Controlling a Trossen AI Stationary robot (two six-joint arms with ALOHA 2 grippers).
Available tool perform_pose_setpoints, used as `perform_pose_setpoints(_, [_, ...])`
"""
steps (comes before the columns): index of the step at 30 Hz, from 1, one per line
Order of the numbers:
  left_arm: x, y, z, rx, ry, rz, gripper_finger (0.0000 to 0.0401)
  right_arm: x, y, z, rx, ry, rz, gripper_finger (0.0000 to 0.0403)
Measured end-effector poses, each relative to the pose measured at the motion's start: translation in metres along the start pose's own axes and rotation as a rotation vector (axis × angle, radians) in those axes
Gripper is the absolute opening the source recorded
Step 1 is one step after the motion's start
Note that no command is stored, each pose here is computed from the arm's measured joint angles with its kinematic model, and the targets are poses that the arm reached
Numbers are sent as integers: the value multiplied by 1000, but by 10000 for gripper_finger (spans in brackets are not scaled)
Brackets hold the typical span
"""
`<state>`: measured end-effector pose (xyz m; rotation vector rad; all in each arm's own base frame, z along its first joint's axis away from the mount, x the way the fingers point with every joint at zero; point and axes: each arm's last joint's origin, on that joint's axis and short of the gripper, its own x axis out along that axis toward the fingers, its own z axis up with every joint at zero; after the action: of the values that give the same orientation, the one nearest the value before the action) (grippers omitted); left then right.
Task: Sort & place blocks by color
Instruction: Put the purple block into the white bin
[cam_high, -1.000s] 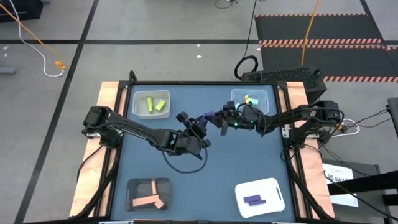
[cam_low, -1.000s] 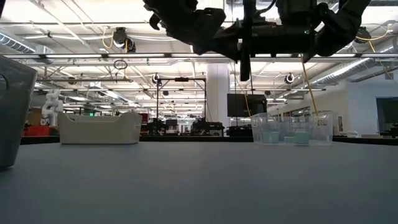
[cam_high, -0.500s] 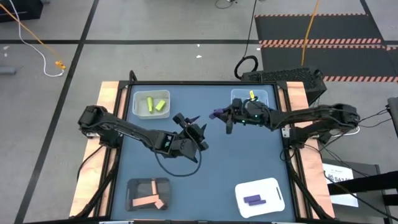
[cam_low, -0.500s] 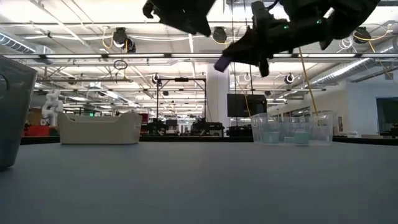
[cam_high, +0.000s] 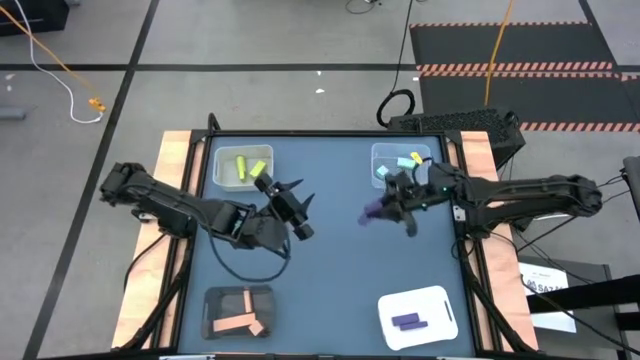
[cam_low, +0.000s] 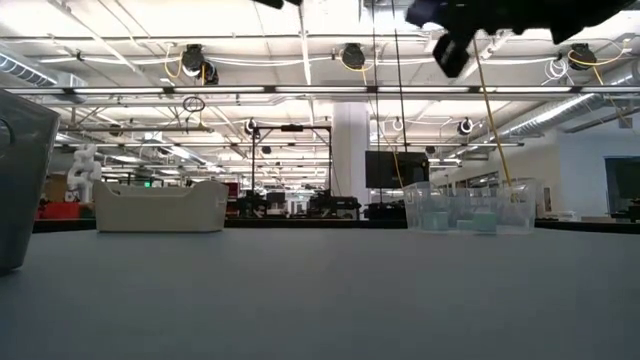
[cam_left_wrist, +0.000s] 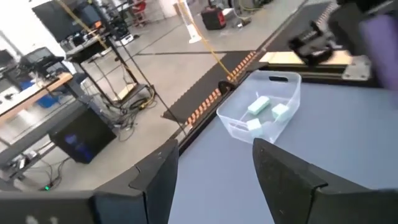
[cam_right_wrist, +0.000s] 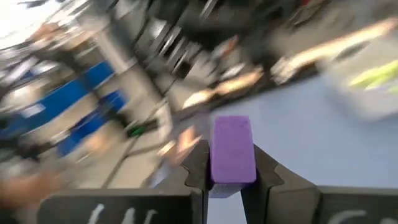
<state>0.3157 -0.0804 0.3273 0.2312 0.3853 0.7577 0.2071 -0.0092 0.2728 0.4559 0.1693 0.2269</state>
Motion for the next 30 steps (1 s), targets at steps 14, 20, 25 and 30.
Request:
perform_pose_setpoints(14, [-31,19,-7,-39,60,-50,209,-4,68,-75,417,552,288,45])
perform_pose_setpoints(20, [-31,20,-12,-39,99,-66,209,-11,88,-98,507,678,305,44])
perform_pose_setpoints(25, [-30,19,-12,-108,122,-101,209,-15,90,-117,600,742,231,45])
perform_pose_setpoints(30, [-34,27,-10,-133,121,-101,209,-12,92,-131,660,765,241,62])
